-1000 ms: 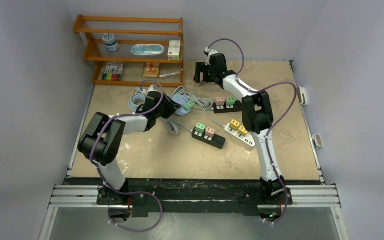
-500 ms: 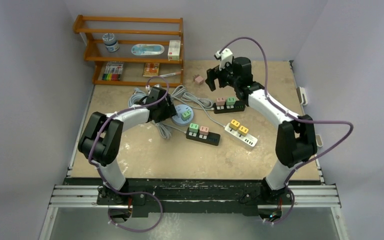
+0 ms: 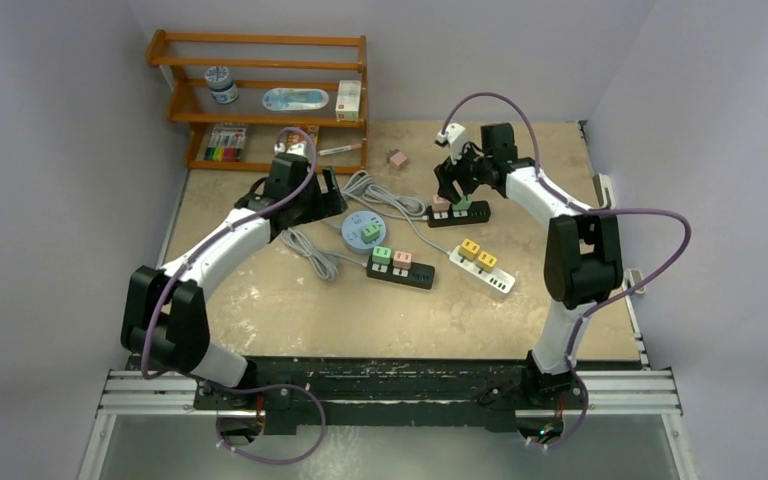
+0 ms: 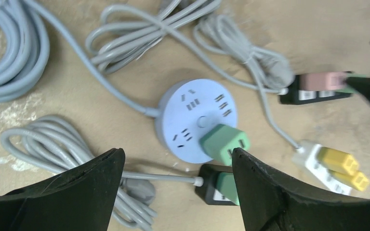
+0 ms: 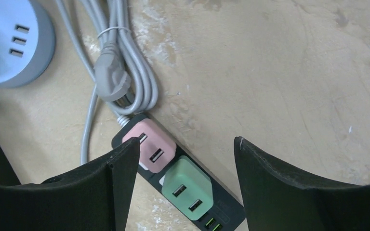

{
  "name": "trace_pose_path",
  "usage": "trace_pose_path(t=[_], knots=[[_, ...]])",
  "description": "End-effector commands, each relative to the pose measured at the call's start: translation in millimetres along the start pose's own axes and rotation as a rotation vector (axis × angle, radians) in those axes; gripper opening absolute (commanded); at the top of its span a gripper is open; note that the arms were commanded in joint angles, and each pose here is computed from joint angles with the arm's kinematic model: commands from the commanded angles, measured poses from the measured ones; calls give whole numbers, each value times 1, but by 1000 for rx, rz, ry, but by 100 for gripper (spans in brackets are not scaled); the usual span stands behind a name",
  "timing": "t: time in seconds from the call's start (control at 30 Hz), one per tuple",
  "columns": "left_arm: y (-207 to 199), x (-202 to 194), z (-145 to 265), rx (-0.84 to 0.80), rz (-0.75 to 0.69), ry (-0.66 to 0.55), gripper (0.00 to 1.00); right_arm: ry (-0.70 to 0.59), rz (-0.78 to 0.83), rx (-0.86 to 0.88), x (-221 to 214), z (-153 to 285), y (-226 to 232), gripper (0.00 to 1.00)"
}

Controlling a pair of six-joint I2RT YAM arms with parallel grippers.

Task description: Pull the plug off the socket

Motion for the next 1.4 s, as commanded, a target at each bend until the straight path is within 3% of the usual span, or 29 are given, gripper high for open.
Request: trace_pose_path(t=[0.0, 0.17, 0.7, 0.83, 1.0, 1.03, 1.1, 1.13, 1.23, 1.37], knots=[[-21, 37, 22, -159, -33, -137, 82, -60, 165, 98, 24, 18, 20, 73], [-22, 36, 18, -178, -29, -132, 83, -111, 241, 106, 20, 22, 26, 73], [-36, 39, 11, -267, 10, -137, 85, 18, 260, 82, -17, -7, 16, 62], [-40, 43, 9, -290, 20, -144, 86, 49, 252, 81, -22, -17, 13, 45], [-46, 44, 6, -329, 41, -146, 86, 94, 256, 94, -29, -30, 20, 37], [-47, 43, 5, -335, 47, -145, 86, 102, 258, 103, -30, -33, 23, 32], [-48, 42, 3, -348, 59, -143, 86, 117, 257, 117, -31, -39, 29, 4], [-49, 42, 3, -355, 64, -145, 86, 122, 244, 117, -28, -40, 29, 0], [-57, 41, 3, -403, 88, -145, 87, 84, 224, 158, -10, -32, 37, 0], [-75, 37, 0, -436, 92, -137, 87, -105, 236, 136, 48, -2, 43, 0]])
Point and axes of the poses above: each gripper's point midway between its finger pads, its own z axis back along the fingers, its own y axis along the line the jaws close on, x = y × z, the point moved 4 cm from there along z, back along the fingers, and after that the axes turned 9 degrees about -z, right-handed, at the moved point
